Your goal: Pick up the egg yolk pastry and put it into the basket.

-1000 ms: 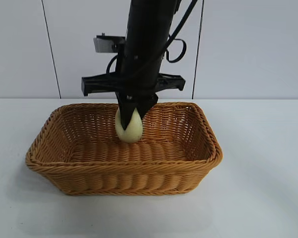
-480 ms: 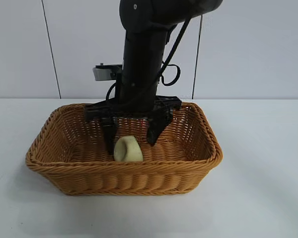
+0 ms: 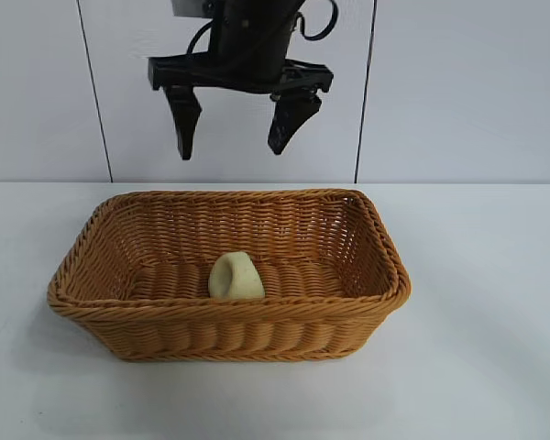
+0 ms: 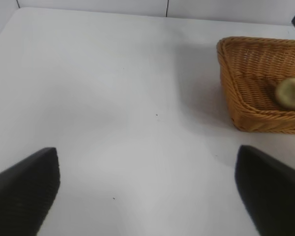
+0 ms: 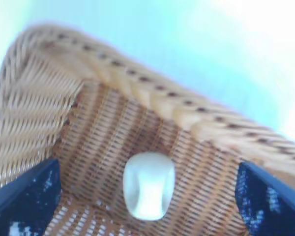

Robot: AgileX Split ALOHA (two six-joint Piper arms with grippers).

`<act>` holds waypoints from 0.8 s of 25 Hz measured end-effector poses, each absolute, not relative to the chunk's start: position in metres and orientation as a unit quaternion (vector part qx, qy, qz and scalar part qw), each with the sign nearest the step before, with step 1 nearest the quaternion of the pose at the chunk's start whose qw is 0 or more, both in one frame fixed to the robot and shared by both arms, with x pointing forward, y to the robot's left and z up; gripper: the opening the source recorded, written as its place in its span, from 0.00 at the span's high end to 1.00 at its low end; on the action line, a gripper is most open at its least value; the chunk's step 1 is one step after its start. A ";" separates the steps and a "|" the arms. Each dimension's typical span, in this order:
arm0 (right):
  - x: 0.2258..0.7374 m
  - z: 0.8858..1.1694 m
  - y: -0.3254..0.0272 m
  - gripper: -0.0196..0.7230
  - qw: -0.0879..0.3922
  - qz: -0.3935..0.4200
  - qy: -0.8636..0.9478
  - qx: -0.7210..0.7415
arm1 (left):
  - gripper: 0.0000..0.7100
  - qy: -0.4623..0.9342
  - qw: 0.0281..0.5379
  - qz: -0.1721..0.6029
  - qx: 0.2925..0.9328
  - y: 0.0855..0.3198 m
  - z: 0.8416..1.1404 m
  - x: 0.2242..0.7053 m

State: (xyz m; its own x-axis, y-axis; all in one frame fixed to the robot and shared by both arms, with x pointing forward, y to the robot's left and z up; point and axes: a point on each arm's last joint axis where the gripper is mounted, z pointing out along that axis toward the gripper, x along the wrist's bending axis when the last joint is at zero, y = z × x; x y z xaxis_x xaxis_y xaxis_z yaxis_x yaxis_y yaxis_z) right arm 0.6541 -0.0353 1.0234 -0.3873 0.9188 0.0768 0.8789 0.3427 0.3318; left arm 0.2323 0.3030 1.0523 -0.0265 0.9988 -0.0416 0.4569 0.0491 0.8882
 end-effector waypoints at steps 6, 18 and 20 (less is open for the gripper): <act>0.689 1.023 -0.101 0.04 0.075 0.155 0.774 0.609 | 0.02 0.619 0.376 0.360 0.588 0.303 1.052 0.232; 0.727 1.023 -0.231 0.04 0.106 0.135 0.693 0.700 | 0.02 0.619 0.376 0.360 0.588 0.303 1.052 0.232; 0.728 1.023 -0.245 0.04 0.110 0.131 0.684 0.709 | 0.02 0.619 0.376 0.360 0.588 0.303 1.052 0.232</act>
